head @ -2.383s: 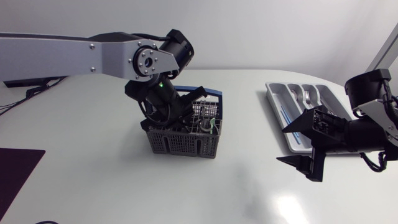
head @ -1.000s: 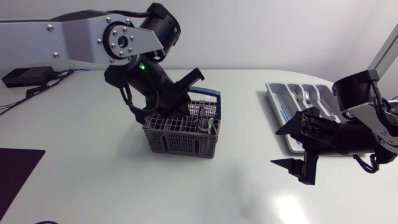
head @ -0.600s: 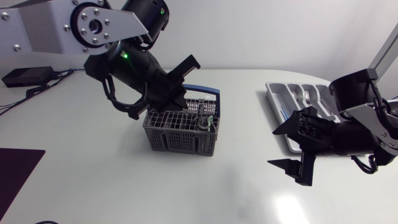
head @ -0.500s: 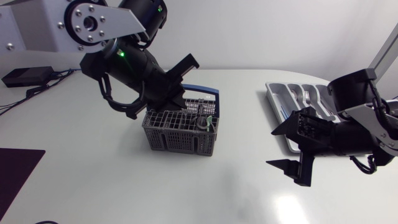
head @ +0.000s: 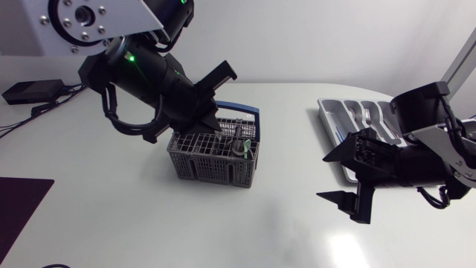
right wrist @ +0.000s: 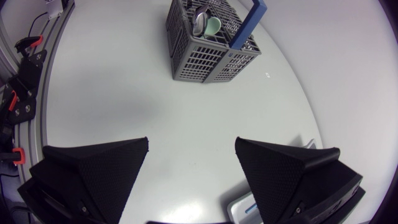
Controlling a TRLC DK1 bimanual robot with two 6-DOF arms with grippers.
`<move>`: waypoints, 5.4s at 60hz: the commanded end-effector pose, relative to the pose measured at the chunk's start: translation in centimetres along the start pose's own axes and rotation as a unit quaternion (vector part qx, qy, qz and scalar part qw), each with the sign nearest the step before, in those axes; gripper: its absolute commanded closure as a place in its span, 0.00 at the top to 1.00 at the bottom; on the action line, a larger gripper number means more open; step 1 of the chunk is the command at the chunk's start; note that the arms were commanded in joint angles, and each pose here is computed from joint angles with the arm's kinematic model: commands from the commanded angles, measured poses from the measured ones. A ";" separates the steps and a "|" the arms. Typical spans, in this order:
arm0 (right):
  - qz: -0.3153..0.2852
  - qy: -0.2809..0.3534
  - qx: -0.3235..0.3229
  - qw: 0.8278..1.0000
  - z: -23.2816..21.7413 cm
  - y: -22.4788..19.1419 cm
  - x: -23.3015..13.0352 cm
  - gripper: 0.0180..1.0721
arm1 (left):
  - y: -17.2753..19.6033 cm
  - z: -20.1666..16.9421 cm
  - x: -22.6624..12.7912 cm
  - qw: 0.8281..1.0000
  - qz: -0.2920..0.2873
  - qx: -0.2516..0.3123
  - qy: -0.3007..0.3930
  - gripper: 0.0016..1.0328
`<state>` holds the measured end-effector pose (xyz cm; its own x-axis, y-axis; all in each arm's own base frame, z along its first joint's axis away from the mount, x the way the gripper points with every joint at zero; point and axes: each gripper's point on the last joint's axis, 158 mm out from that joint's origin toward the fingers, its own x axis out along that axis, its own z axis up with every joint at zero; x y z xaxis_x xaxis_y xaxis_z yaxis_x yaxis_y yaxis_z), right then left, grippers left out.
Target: Unload the cutlery basket into the drawer organizer.
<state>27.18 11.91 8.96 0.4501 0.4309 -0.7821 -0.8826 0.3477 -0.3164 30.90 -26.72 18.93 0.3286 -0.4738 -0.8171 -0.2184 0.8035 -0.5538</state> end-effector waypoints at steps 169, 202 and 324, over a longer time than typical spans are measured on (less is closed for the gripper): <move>0.197 -0.145 0.015 0.969 12.7 8.7 0.4 0.06 | -3.4 -12.3 -0.2 0.950 -0.120 0.157 0.243 0.75; 0.160 -0.103 0.049 0.980 7.4 4.5 0.2 0.06 | -2.2 -3.8 -0.2 0.983 -0.075 0.119 0.118 0.95; -0.060 0.268 -0.015 0.961 -29.9 -14.5 -2.5 0.88 | 2.4 1.5 5.0 0.933 0.108 0.342 -0.004 0.90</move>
<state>35.28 -19.55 -0.18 0.4300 -0.1027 -0.8970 -0.8222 0.3658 -0.4360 32.96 -26.48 13.93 0.3529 -0.2867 -0.8907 0.3314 0.9285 -0.1675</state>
